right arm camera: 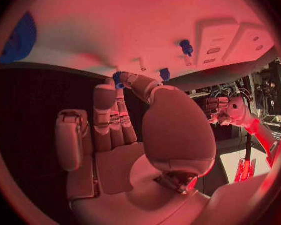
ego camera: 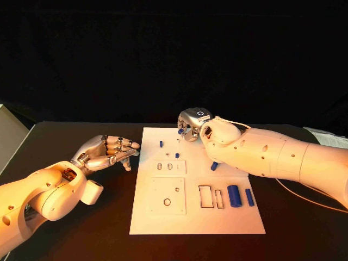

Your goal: Assemble the parts on the task board

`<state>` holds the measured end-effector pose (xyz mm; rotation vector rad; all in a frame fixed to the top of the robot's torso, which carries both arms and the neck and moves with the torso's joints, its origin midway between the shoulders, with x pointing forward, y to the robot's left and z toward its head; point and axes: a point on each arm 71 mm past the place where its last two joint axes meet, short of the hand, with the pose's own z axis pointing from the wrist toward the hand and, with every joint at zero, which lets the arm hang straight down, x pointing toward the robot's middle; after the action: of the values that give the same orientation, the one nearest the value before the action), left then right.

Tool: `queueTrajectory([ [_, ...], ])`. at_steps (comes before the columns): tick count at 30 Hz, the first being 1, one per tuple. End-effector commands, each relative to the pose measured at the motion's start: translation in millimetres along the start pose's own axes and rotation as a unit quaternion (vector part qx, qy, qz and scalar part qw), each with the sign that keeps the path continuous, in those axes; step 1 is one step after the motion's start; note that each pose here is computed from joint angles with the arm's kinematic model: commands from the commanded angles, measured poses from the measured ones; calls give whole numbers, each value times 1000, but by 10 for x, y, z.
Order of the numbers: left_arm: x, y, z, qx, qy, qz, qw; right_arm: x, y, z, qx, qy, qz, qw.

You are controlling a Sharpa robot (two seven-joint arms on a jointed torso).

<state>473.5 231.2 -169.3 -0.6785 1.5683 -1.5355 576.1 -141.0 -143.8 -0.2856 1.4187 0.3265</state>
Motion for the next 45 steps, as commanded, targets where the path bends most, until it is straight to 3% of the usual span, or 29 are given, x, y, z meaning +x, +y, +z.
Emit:
queueTrajectory([
  [1,20,-8,5,2,10,-2,1000,22,-8,-8,1,11,-7,1000],
  [32,20,-4,4,0,12,-3,1000,38,-30,11,0,17,-9,1000],
  [41,8,-1,-3,-1,11,-2,1000,-11,-145,-177,-4,9,19,1000],
  [45,-10,3,-16,-2,11,-1,1000,-48,-264,-305,4,27,45,999],
])
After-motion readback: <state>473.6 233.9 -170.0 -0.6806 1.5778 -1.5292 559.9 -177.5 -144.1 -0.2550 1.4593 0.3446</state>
